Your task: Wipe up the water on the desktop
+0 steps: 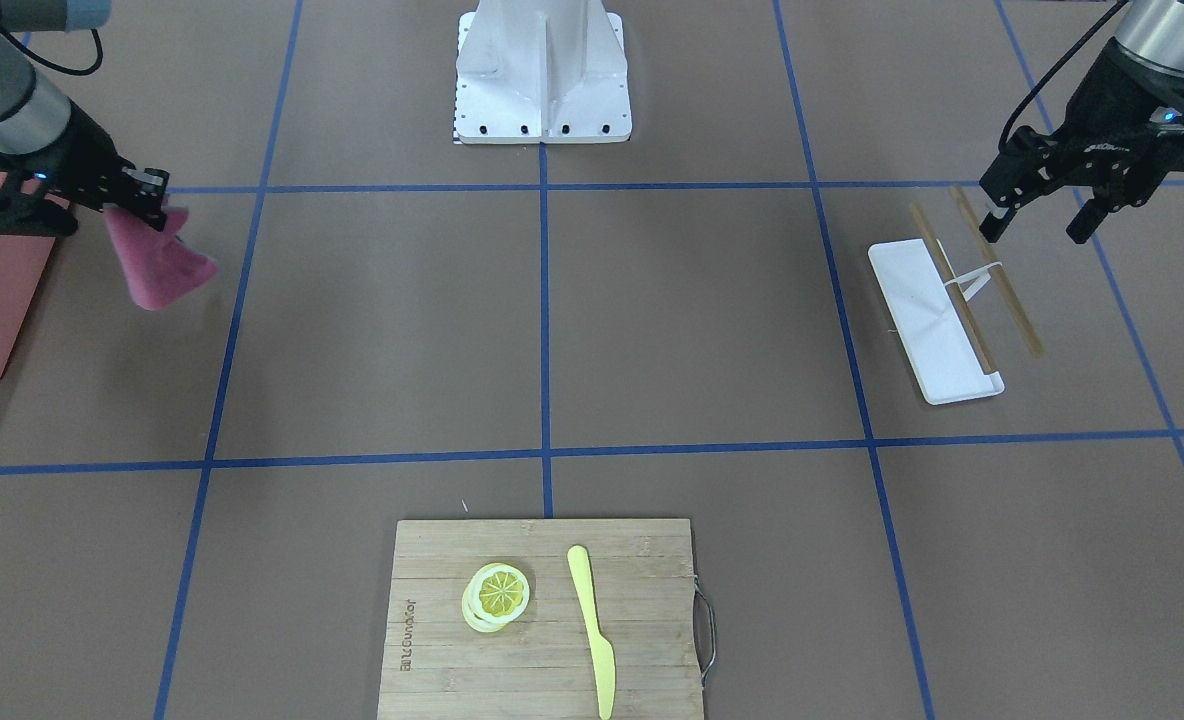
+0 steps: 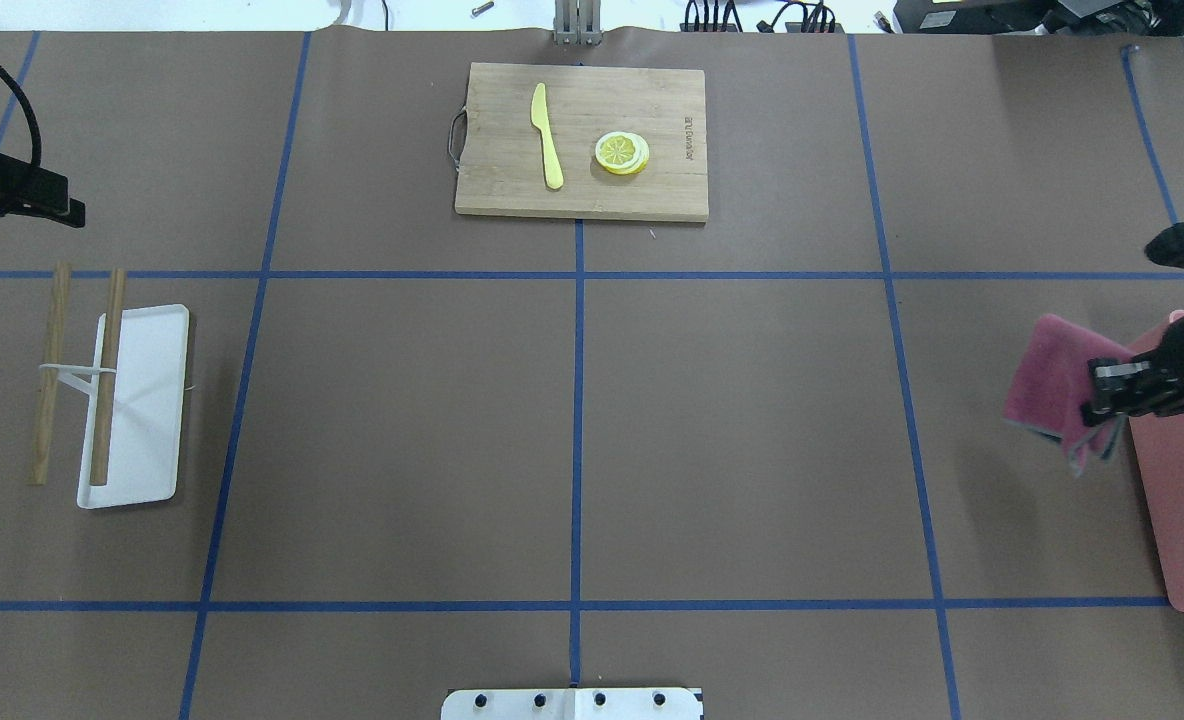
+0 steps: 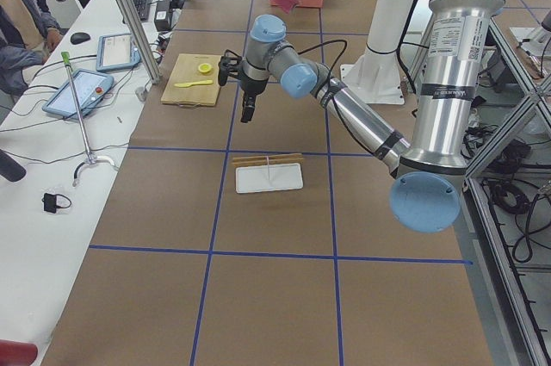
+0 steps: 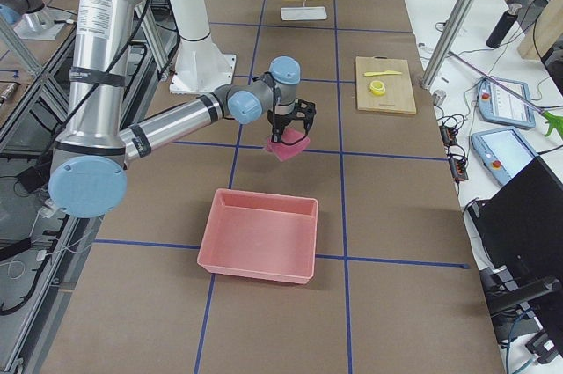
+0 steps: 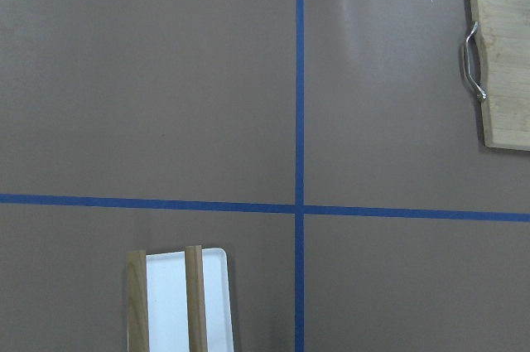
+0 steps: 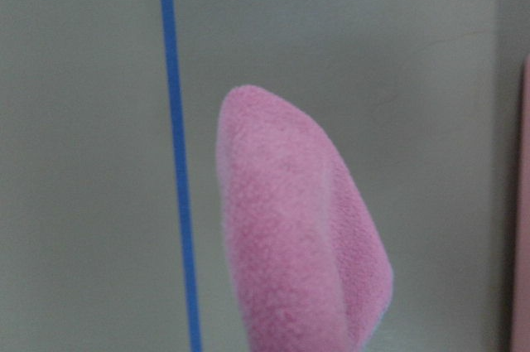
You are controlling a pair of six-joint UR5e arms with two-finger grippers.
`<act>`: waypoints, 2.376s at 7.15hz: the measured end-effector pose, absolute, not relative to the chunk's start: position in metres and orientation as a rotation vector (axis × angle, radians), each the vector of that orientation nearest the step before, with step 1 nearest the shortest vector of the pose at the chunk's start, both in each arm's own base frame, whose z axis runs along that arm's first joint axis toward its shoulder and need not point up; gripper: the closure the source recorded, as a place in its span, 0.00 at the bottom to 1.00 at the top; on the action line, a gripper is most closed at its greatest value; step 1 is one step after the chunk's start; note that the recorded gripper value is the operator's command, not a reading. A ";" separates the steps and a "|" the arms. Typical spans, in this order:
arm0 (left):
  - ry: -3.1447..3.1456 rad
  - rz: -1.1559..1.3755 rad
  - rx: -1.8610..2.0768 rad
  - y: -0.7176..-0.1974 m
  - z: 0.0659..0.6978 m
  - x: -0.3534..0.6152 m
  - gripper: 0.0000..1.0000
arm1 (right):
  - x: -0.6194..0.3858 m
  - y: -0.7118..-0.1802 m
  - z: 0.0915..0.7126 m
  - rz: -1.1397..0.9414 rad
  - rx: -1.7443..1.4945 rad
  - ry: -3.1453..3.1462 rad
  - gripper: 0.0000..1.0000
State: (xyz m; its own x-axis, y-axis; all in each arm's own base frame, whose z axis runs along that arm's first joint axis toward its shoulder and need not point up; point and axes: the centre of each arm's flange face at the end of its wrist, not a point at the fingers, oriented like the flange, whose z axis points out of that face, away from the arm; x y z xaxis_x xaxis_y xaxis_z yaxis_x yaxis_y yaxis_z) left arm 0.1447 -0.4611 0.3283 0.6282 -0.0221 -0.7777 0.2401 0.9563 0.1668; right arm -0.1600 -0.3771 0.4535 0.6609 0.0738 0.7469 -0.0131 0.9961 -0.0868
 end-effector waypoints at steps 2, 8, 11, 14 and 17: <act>0.880 -0.153 0.265 -0.461 0.329 0.145 0.02 | -0.069 -0.366 0.513 -0.036 -0.017 -0.798 1.00; 0.883 -0.153 0.268 -0.461 0.329 0.144 0.02 | 0.021 -0.358 0.627 -0.150 -0.079 -0.724 0.00; 0.828 -0.027 0.291 -0.455 0.362 0.126 0.02 | 0.019 -0.377 0.618 -0.164 -0.048 -0.724 0.00; 0.718 0.172 0.300 -0.468 0.467 0.045 0.02 | 0.027 -0.380 0.618 -0.148 -0.036 -0.719 0.00; 0.870 0.199 0.175 -0.422 0.584 -0.026 0.02 | 0.061 -0.373 0.632 -0.066 -0.029 -0.696 0.00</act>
